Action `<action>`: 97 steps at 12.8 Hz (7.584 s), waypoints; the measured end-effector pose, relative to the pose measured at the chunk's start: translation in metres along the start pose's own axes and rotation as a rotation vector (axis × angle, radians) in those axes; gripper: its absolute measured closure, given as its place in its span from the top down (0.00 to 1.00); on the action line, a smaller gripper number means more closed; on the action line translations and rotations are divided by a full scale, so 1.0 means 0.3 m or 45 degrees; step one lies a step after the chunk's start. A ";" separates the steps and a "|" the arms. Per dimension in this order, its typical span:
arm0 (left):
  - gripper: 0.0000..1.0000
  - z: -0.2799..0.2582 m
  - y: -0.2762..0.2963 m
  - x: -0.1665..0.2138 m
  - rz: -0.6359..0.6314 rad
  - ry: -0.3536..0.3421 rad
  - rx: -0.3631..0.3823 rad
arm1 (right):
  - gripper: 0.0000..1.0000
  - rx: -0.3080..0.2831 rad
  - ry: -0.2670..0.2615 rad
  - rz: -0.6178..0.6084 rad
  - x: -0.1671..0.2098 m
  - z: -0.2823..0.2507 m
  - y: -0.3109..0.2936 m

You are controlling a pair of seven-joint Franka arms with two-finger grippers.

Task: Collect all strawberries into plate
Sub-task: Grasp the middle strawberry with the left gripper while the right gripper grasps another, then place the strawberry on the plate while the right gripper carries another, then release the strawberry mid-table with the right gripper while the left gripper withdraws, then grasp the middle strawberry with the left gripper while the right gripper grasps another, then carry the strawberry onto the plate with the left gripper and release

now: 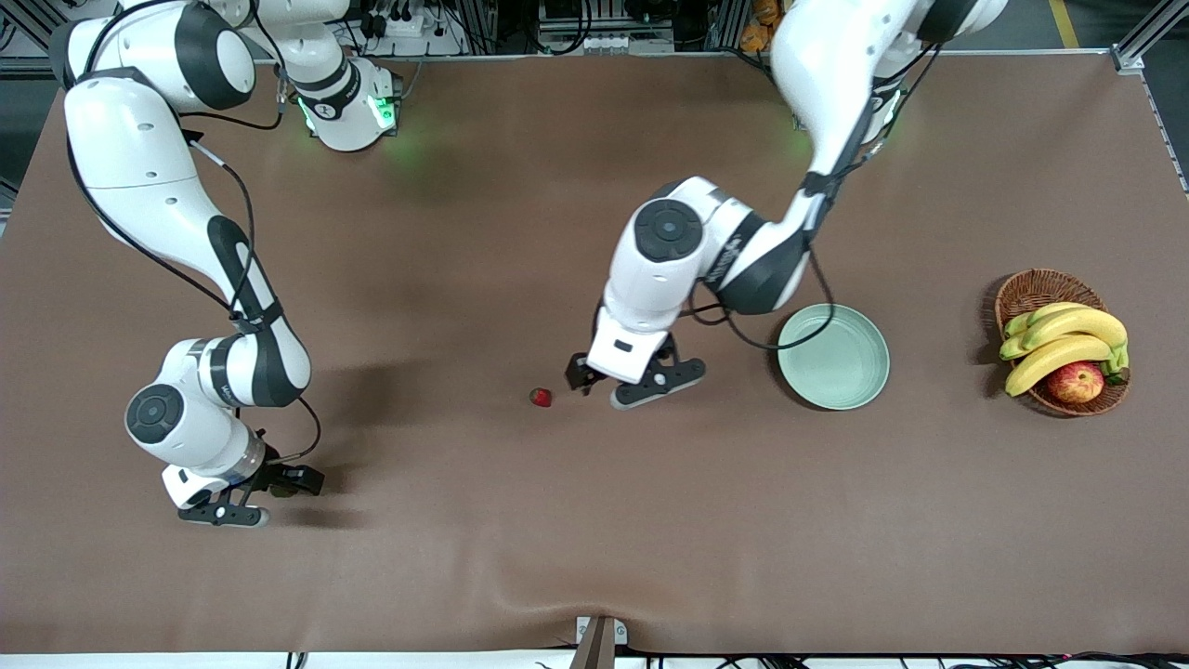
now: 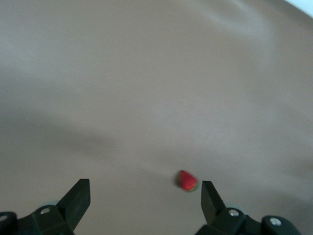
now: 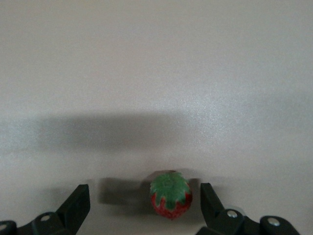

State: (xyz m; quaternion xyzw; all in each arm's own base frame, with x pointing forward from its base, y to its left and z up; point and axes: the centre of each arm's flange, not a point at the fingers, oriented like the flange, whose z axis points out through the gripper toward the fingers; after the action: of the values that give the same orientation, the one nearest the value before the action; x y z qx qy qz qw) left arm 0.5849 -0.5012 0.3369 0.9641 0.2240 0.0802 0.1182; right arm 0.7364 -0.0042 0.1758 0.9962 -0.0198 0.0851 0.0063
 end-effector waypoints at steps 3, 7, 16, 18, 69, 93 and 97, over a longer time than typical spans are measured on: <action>1.00 0.193 0.044 -0.114 -0.171 0.021 -0.109 | 1.00 -0.038 0.007 -0.059 0.006 -0.005 0.036; 1.00 0.404 0.049 -0.201 -0.318 0.005 -0.132 | 0.91 -0.040 0.009 -0.063 0.008 -0.007 0.041; 0.87 0.561 0.041 -0.281 -0.346 -0.007 -0.147 | 0.32 -0.038 0.013 -0.045 0.015 -0.015 0.066; 0.65 0.583 0.032 -0.285 -0.346 -0.008 -0.143 | 0.32 -0.004 -0.009 -0.022 0.024 -0.045 0.042; 0.81 0.471 -0.313 -0.122 -0.347 -0.143 0.485 | 1.00 -0.136 -0.113 -0.396 0.007 -0.162 0.399; 0.32 0.073 -1.312 0.654 -0.054 -0.366 0.574 | 0.33 -0.004 -0.084 -0.218 -0.008 -0.025 0.397; 0.34 0.171 -1.364 0.647 -0.050 -0.388 0.551 | 0.33 0.150 -0.053 -0.389 0.027 -0.089 -0.189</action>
State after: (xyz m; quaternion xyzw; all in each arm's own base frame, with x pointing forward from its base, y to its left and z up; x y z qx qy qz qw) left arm 0.5985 -0.0668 0.1993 0.9633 0.2343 -0.1180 -0.0569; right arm 0.7421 0.0526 0.2028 0.9878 0.1367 0.0634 -0.0398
